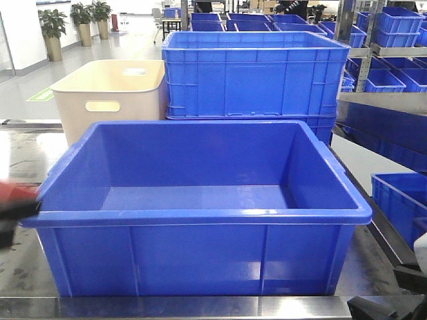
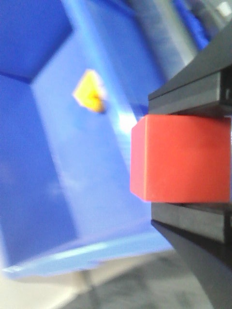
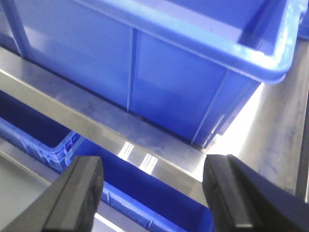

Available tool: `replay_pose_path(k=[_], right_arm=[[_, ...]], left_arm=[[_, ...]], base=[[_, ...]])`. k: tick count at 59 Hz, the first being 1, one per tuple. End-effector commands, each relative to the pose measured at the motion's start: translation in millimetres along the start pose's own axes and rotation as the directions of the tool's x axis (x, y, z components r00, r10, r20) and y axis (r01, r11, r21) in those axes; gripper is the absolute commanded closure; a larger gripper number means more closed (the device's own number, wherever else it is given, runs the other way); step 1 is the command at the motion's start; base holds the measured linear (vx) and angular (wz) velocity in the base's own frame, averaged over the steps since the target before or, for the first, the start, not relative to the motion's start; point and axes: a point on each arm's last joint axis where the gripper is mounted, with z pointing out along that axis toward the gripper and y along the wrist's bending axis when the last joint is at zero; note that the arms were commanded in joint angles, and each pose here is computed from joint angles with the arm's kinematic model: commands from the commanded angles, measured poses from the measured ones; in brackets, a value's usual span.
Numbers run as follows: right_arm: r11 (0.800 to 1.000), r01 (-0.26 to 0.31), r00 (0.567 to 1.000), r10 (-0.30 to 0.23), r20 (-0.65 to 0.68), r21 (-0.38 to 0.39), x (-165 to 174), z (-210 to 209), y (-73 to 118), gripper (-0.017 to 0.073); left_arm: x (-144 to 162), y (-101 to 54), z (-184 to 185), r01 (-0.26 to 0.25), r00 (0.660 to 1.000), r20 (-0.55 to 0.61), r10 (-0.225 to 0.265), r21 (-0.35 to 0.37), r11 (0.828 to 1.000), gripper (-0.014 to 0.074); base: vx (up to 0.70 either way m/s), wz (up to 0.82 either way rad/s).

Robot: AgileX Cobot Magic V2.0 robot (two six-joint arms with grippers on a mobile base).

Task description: Pick red and yellow blocks into blue bin

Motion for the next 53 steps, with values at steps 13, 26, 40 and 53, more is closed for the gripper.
replay_pose_path(k=[13,26,40,53], right_arm=[[1.000,0.012,0.994,-0.014,0.105,0.022,-14.5,-4.6,-2.8,0.0071],[1.000,0.008,0.994,-0.010,0.105,0.019,-14.4,-4.6,-2.6,0.0071],[1.000,0.005,0.995,-0.007,0.098,0.015,-13.8,-4.6,-2.3,0.0071],[1.000,0.005,0.995,-0.007,0.095,0.015,-13.5,-4.5,-2.3,0.0071]], left_arm=[[-58.5,16.8,80.5,-0.013,0.997,0.073,0.012,0.023,1.000,0.0270],[-61.3,30.8,154.3,0.005,0.999,0.037,-0.005,0.010,1.000,0.0255],[-60.2,33.6,187.0,0.009,0.999,-0.046,-0.007,0.045,0.999,0.0010],[-76.3,33.0,154.3,-0.034,0.999,0.010,0.034,0.019,0.999,-0.0077]], base=[[0.00,0.00],[0.00,0.00],[0.00,0.00],[0.00,0.00]])
